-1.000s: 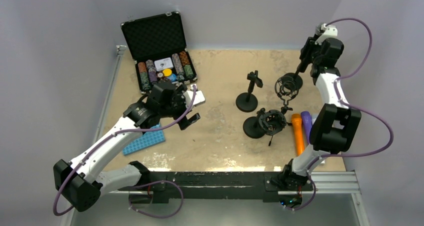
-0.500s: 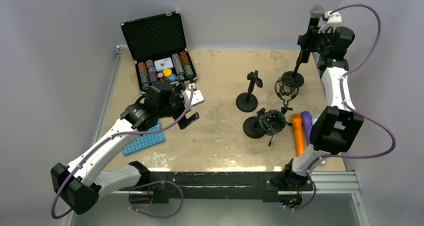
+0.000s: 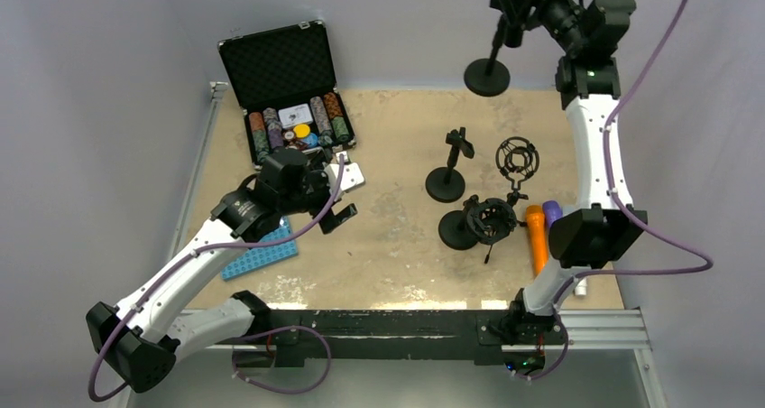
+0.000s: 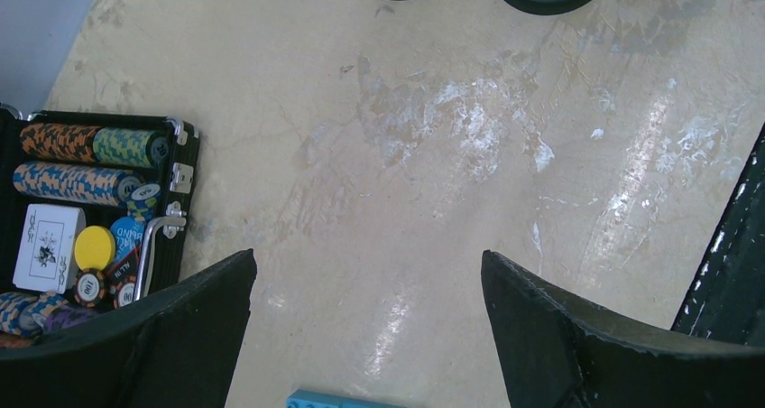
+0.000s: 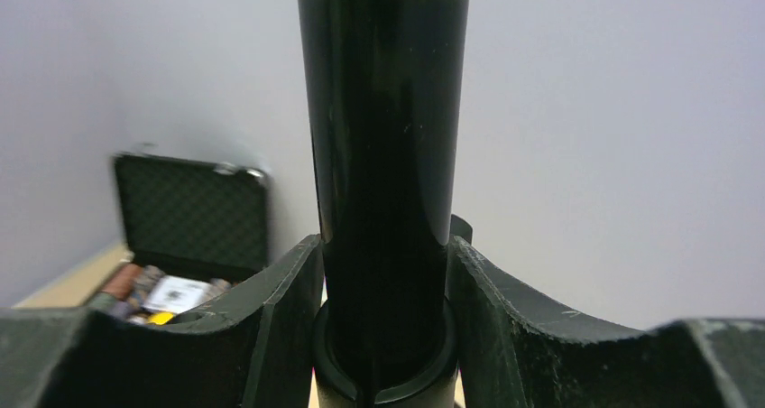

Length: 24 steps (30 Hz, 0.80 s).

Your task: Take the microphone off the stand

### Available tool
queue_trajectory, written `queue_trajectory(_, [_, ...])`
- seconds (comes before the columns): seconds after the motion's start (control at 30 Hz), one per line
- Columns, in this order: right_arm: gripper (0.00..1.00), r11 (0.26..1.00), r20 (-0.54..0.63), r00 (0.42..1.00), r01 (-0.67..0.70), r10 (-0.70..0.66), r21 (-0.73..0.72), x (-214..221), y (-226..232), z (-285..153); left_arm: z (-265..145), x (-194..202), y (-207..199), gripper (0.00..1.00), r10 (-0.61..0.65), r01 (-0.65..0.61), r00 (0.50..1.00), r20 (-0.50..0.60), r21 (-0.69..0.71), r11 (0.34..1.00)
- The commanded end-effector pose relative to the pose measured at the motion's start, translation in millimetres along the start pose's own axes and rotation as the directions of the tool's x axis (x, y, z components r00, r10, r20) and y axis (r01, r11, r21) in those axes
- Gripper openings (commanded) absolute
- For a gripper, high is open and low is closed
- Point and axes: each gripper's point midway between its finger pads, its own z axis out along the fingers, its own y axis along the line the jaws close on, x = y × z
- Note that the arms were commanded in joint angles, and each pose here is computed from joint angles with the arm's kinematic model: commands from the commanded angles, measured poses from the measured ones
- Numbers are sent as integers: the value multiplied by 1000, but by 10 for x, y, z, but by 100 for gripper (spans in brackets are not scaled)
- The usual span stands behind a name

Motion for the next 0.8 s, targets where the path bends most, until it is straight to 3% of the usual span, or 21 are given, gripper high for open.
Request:
queue_trajectory(0.0, [0, 979, 191, 982, 45, -6, -200, -799, 848, 93, -147, -173, 60, 99, 15, -14, 999, 42, -27, 1000])
queue_trajectory(0.2, [0, 917, 171, 982, 1, 74, -400, -868, 1620, 18, -377, -375, 67, 100, 22, -19, 996, 81, -35, 999])
queue_trajectory(0.4, [0, 744, 15, 990, -97, 143, -662, -534, 2441, -301, -668, -521, -199, 100, 15, -26, 991, 131, 79, 997])
queue_trajectory(0.6, [0, 669, -71, 983, -167, 168, -724, -65, 2880, -505, -704, -396, -185, 100, 24, -29, 994, 103, 45, 999])
queue_trajectory(0.77, [0, 601, -94, 988, -149, 122, -785, 369, 3261, -768, -659, -328, -219, 100, -3, -2, 996, 93, 54, 999])
